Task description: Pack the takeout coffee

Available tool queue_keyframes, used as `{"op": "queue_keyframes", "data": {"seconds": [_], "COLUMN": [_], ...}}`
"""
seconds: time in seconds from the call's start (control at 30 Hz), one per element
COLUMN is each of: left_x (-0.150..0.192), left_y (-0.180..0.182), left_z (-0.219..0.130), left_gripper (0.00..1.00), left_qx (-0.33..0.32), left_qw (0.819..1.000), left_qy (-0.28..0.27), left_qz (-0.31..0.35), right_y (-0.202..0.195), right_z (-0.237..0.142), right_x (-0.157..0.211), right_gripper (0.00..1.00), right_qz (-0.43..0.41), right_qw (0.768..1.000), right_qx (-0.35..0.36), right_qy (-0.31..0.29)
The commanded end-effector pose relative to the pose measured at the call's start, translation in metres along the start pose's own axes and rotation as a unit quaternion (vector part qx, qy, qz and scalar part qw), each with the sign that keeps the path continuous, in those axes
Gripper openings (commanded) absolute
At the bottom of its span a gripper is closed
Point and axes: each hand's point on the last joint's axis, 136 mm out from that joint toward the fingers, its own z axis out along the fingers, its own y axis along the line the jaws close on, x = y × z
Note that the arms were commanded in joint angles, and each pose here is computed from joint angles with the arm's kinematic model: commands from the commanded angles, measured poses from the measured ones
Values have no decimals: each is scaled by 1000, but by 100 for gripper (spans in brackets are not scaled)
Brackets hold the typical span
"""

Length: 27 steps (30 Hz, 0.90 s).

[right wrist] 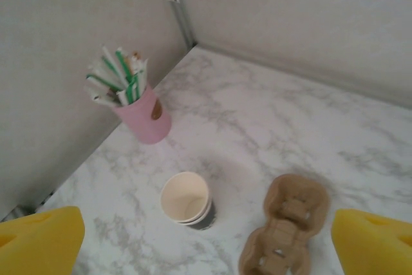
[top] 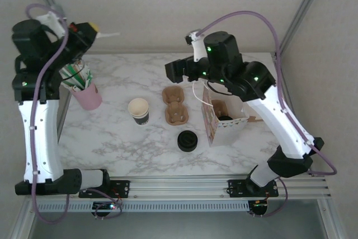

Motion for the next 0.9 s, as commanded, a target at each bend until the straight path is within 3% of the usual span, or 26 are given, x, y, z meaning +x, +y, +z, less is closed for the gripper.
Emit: {"op": "queue_keyframes", "data": {"seconds": [0.0,0.23,0.47,0.67,0.87], "left_x": [10,61,124,186,225], "left_y": [-37,-106,-162,-177,-181], "left_z": [23,57,75,73,63], "left_gripper": [0,0,0,0,0], "left_qx": [50,122,179,187,189], "left_qw": [999,988,967,946,931], "left_qy": [14,88,176,259,308], "left_qz": [10,31,45,53,55], "right_y": [-28,-71,-133,-161,-171], "right_z": [-26,-79,-150,-192,-198], "right_x": [-8,-2,14,30,45], "right_gripper": [99,99,99,99,99], "right_qz": [-14,1,38,50,64], "right_qw": [997,987,952,922,913], "right_qx": [70,160,301,381,403], "right_qy": [-14,-18,-31,-38,-22]}}
